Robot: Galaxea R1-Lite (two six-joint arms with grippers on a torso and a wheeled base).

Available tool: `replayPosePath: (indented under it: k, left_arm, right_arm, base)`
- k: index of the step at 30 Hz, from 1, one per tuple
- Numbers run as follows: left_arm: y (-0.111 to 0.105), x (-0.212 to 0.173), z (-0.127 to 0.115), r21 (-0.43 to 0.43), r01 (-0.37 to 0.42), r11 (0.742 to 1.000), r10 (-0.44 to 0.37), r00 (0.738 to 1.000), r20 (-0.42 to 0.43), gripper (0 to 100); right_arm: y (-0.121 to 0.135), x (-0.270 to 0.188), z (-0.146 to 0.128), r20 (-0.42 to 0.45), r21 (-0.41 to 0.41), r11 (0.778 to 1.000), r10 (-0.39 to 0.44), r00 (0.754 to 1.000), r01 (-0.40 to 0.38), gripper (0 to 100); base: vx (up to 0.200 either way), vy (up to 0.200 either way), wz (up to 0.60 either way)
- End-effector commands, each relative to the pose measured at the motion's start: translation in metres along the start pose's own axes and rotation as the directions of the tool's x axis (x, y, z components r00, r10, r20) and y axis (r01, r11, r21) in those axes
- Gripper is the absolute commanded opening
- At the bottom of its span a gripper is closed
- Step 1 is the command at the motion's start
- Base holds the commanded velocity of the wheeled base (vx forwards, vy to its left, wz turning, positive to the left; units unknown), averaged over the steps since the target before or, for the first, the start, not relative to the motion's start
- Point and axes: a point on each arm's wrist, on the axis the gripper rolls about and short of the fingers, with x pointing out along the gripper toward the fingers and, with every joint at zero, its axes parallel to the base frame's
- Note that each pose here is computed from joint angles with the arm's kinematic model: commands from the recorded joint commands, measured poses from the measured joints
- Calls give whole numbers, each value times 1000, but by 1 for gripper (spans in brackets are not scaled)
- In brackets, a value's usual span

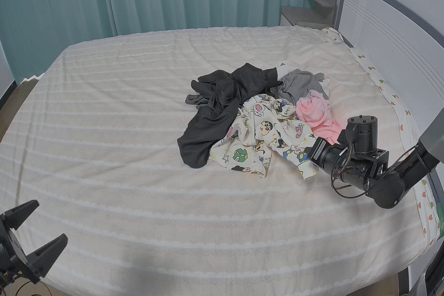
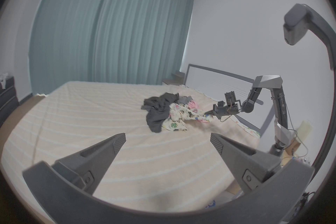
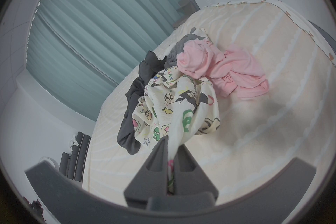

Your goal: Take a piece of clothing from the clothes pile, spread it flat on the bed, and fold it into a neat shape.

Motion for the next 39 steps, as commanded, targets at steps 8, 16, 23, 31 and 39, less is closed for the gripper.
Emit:
replayPosePath:
  k: [8,16,23,31,39]
  left_arm:
    - [14,250,-60,-247,315,916,-397,796,-458,100]
    - [-10,316,-99,-294,346,891,-451,751,-482,100]
    - [-29,372,-128,-272,270,924,-374,789,-488,100]
    - [-50,423,-143,-268,176,947,-280,862,-424,100]
    - [-61,458,-149,-263,128,956,-217,913,-344,100]
  right_arm:
    - [53,-12,21,95,-19,967,256,962,-255,0]
    - [84,-16,32,134,-33,933,360,923,-359,0]
    - [89,-23,18,80,-33,921,389,918,-387,0]
    - [107,-48,14,66,-38,891,453,889,-451,0]
    - [126,-83,3,31,-35,843,538,842,-537,0]
  base:
    - [0,0,0]
    - [0,0,0]
    - [0,0,0]
    - [0,0,0]
    - [0,0,0]
